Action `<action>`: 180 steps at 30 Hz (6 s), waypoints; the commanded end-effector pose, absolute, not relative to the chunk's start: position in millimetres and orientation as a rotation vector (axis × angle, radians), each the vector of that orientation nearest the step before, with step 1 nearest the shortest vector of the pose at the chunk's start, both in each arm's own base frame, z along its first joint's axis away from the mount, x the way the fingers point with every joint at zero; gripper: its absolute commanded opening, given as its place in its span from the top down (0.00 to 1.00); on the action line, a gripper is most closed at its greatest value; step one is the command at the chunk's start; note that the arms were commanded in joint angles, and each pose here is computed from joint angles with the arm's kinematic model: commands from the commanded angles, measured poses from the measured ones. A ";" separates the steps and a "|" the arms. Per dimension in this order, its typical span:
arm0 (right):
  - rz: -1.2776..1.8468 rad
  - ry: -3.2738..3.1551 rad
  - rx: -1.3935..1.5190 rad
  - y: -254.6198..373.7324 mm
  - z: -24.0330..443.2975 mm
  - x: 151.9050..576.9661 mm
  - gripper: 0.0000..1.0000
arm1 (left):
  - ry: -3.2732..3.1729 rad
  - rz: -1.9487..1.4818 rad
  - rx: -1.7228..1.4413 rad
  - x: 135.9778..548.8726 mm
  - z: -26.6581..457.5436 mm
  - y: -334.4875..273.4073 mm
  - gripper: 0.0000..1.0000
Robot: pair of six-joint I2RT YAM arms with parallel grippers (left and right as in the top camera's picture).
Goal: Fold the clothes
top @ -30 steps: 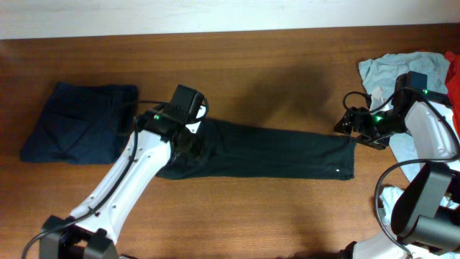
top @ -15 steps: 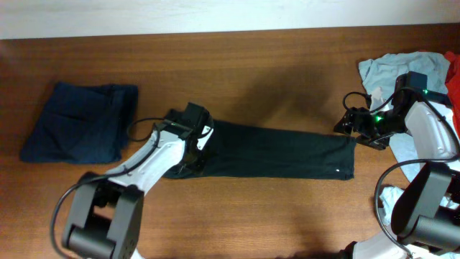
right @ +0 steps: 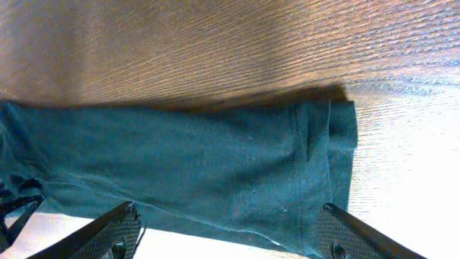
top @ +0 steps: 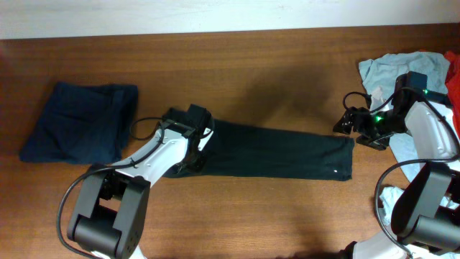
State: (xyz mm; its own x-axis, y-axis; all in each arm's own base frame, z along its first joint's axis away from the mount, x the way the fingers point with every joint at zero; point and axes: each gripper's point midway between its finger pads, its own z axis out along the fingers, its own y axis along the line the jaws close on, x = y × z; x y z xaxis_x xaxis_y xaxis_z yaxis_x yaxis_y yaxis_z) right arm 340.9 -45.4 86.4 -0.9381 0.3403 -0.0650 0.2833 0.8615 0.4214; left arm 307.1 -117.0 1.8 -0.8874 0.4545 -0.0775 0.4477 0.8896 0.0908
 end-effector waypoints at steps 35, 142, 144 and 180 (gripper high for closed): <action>0.615 2.888 0.468 -45.5 90.0 345.3 0.17 | 2.957 0.351 0.825 330.8 88.5 -100.4 0.99; 0.996 3.232 0.332 -35.2 -25.0 286.6 0.63 | 2.759 0.058 0.350 391.3 191.7 -103.0 0.37; 0.975 3.245 0.376 -37.7 -25.3 285.6 0.79 | 2.764 0.059 0.350 390.3 191.3 -102.5 0.37; 0.458 3.148 -0.180 142.4 75.5 380.9 0.96 | 2.809 0.138 0.349 374.7 193.5 -88.9 0.38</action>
